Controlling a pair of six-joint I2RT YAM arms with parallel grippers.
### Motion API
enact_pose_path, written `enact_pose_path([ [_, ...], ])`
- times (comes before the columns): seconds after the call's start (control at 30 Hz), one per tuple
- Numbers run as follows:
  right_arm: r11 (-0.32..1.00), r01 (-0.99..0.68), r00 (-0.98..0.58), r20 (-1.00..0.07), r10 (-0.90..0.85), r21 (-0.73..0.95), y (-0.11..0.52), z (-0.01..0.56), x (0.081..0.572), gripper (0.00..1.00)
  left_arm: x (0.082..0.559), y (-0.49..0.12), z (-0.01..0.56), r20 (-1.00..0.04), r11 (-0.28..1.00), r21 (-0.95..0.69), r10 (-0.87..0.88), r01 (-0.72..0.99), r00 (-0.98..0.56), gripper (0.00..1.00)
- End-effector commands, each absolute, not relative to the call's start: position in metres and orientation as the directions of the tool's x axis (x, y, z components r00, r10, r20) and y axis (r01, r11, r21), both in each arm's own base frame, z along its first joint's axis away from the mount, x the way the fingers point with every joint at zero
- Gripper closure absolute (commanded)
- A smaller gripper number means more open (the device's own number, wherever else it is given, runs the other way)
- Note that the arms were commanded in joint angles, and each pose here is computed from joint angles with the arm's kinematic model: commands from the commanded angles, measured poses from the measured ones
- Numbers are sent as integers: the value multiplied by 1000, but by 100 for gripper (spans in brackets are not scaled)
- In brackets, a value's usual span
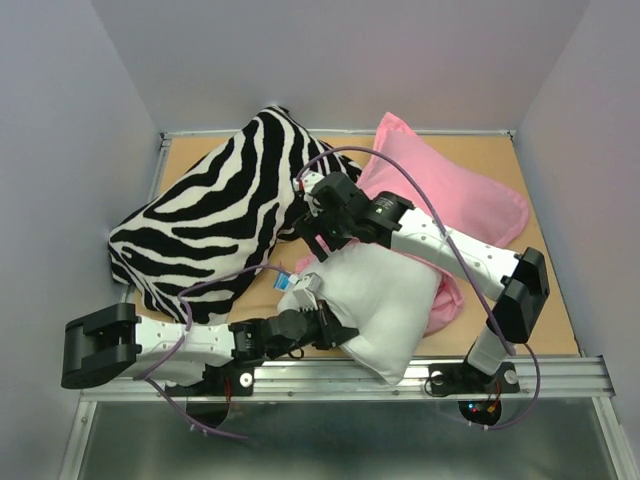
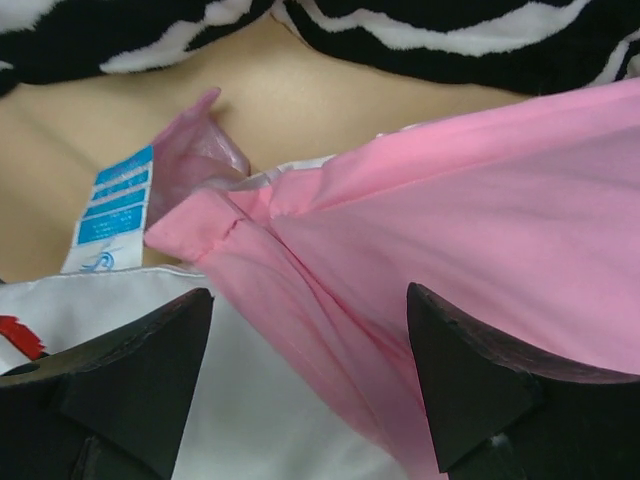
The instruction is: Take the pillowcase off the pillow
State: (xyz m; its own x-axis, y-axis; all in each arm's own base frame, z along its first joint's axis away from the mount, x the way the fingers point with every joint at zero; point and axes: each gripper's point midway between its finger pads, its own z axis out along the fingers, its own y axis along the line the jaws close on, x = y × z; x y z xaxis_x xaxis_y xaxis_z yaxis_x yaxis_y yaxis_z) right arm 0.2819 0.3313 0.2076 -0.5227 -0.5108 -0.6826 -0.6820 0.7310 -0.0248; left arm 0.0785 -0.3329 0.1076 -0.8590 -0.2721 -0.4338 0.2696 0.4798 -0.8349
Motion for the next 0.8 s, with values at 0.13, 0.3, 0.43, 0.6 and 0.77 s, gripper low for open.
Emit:
enact_pose_path([
  [0.13,734,-643,-498,-609,-617,-219,308,204,290,17,61,-318,93,-376,469,-853,-245,230,-894,100],
  [0.3,743,-595,-537,-536,-652,-307,296,180,300,36,62,-315,101,-383,459,-856,-251,239,-889,100],
  [0.43,789,-489,-578,-539,-613,-372,282,181,327,86,62,-313,108,-394,456,-854,-249,252,-885,100],
  [0.6,927,-224,-666,-647,-372,-302,225,218,386,99,57,-310,114,-406,457,-847,-226,272,-885,100],
  [0.77,976,59,-654,-747,-121,-210,155,259,428,99,55,-313,124,-425,462,-836,-205,295,-882,100],
])
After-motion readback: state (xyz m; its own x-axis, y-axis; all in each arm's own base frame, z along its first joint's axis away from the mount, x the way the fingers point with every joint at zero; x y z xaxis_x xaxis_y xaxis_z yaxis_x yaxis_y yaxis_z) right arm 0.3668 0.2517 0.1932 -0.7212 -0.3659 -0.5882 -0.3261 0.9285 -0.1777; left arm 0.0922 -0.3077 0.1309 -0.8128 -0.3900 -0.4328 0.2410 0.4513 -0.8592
